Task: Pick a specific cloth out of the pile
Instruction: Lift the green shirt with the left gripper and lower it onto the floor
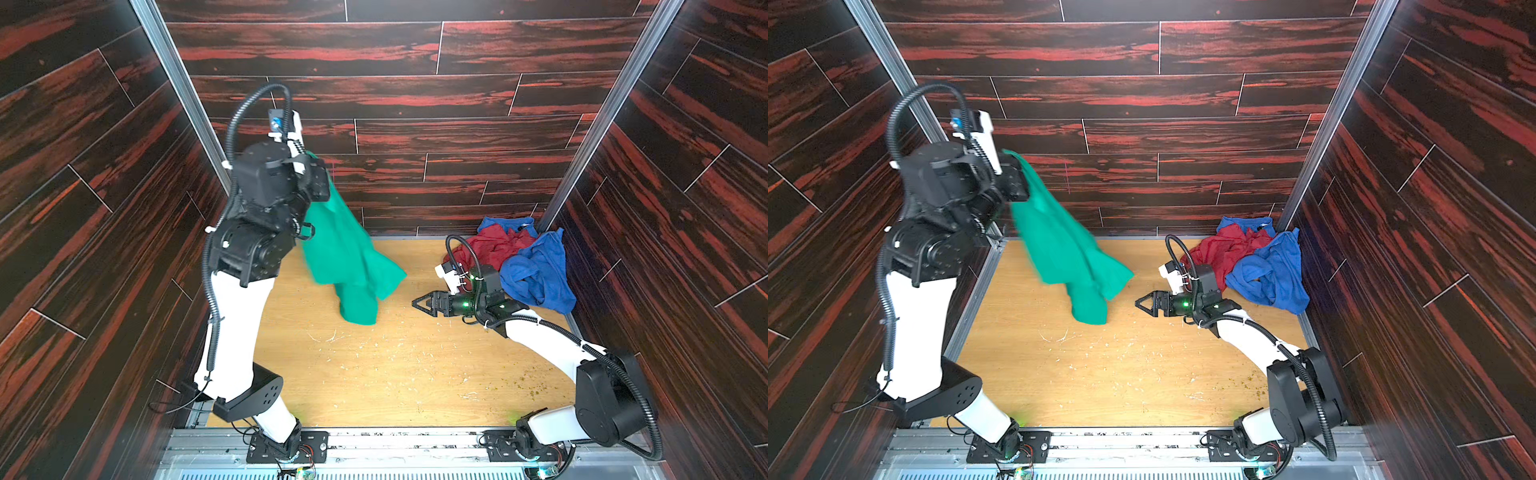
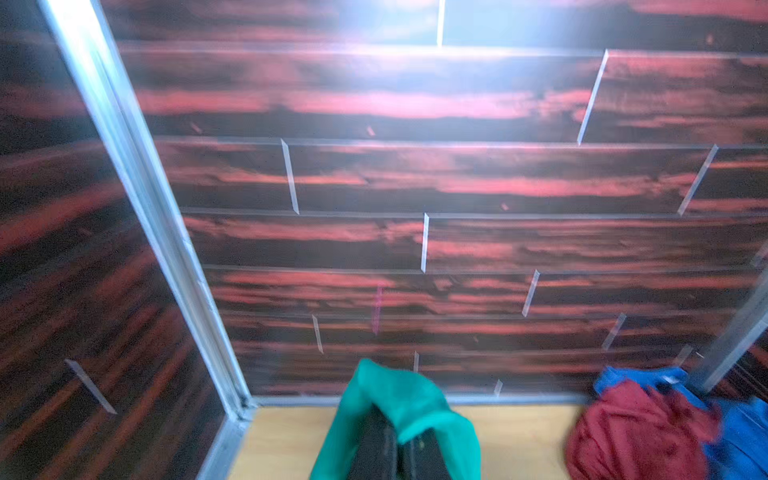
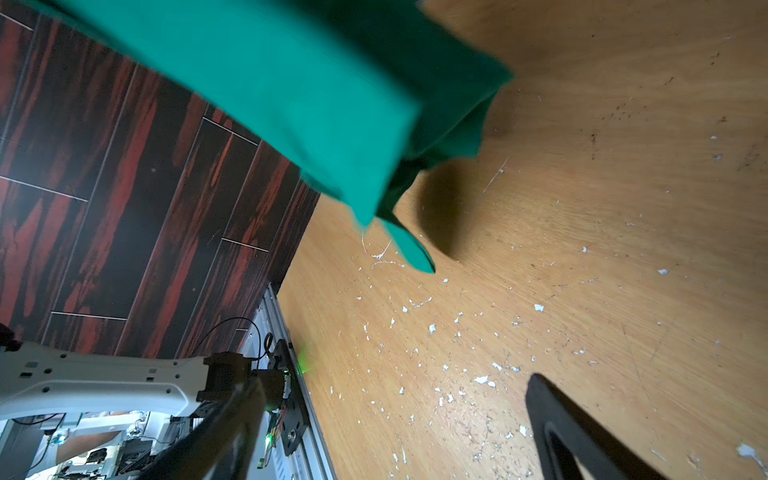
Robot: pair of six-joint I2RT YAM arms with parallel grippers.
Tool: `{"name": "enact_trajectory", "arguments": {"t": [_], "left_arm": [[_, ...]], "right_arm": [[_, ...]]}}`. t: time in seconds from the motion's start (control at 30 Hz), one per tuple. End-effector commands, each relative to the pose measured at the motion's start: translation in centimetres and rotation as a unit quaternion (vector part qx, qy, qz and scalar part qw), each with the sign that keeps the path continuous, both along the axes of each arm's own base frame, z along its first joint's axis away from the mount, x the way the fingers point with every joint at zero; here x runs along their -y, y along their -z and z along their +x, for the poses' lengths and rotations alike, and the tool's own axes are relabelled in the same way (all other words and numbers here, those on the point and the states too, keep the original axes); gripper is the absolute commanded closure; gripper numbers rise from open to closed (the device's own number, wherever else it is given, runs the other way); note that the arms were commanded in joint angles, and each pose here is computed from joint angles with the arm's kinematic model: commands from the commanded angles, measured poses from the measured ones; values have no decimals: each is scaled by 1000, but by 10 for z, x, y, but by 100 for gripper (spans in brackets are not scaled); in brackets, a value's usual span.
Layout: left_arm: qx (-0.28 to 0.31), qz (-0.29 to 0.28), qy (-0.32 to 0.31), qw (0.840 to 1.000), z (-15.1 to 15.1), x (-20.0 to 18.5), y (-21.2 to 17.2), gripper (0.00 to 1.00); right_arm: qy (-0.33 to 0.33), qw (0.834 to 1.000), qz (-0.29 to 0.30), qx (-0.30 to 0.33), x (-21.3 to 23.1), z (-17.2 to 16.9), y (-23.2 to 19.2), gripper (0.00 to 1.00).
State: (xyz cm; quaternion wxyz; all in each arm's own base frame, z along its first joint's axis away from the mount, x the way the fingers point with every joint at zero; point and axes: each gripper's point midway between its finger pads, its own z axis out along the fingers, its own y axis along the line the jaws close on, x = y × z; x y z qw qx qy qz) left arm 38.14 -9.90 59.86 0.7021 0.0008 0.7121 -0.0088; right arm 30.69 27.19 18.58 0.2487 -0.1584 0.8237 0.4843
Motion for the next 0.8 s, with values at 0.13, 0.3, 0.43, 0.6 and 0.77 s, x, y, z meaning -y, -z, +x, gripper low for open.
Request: {"name": "enact_trajectory", "arguments": {"t": [0.13, 0.3, 0.43, 0.6, 0.77], "left_arm": [[-31, 45, 2, 999, 18, 7, 27, 100], [-67, 30, 69, 995, 36, 40, 65, 100], [-98, 7, 110, 989, 43, 60, 93, 100], [-121, -5, 82, 989, 38, 49, 130, 100], [-149, 13, -30, 988, 13, -3, 174, 100]], "right_arm": [[-5, 1000, -3, 10, 2, -6, -3, 1], [-5, 1000, -5, 12, 1, -4, -4, 1], [-4, 1000, -7, 7, 1, -4, -1, 1], [-7, 1000, -8, 3, 1, -6, 4, 1], [-10, 1000, -7, 1, 0, -5, 5, 1]]}}
